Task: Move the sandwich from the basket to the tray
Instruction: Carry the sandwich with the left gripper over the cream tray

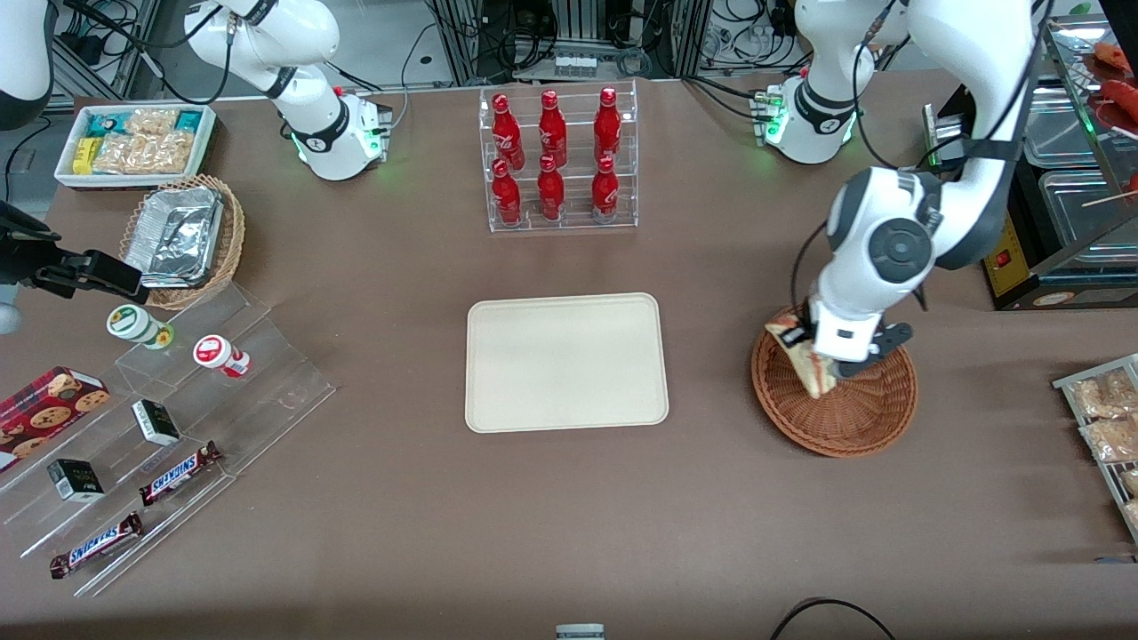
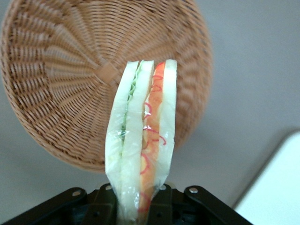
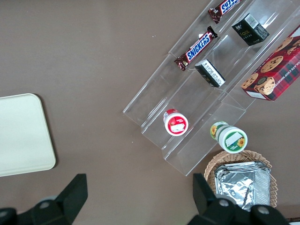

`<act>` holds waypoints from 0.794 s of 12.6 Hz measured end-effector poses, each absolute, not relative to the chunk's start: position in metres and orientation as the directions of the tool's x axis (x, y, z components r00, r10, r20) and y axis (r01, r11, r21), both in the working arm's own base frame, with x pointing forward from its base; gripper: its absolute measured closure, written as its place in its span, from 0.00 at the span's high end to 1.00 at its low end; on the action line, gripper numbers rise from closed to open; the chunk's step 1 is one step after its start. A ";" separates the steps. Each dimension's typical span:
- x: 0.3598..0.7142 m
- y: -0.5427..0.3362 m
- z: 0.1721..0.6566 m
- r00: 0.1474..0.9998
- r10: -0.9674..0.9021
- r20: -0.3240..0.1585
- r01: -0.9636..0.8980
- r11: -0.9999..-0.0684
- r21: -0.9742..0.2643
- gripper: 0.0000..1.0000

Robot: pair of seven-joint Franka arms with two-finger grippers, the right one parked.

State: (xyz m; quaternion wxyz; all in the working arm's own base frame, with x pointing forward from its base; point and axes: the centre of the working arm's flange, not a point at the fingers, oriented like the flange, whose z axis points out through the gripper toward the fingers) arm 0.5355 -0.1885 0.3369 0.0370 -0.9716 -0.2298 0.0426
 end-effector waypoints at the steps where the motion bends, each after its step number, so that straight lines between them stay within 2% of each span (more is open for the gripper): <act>1: 0.533 -0.215 0.341 0.911 0.406 -0.070 0.400 -0.912 -0.093 0.19; 6: 0.509 -0.364 0.316 0.978 0.188 -0.088 0.183 -0.981 -0.067 0.19; 10: 0.505 -0.449 0.298 0.986 0.133 -0.098 0.129 -0.991 -0.046 0.19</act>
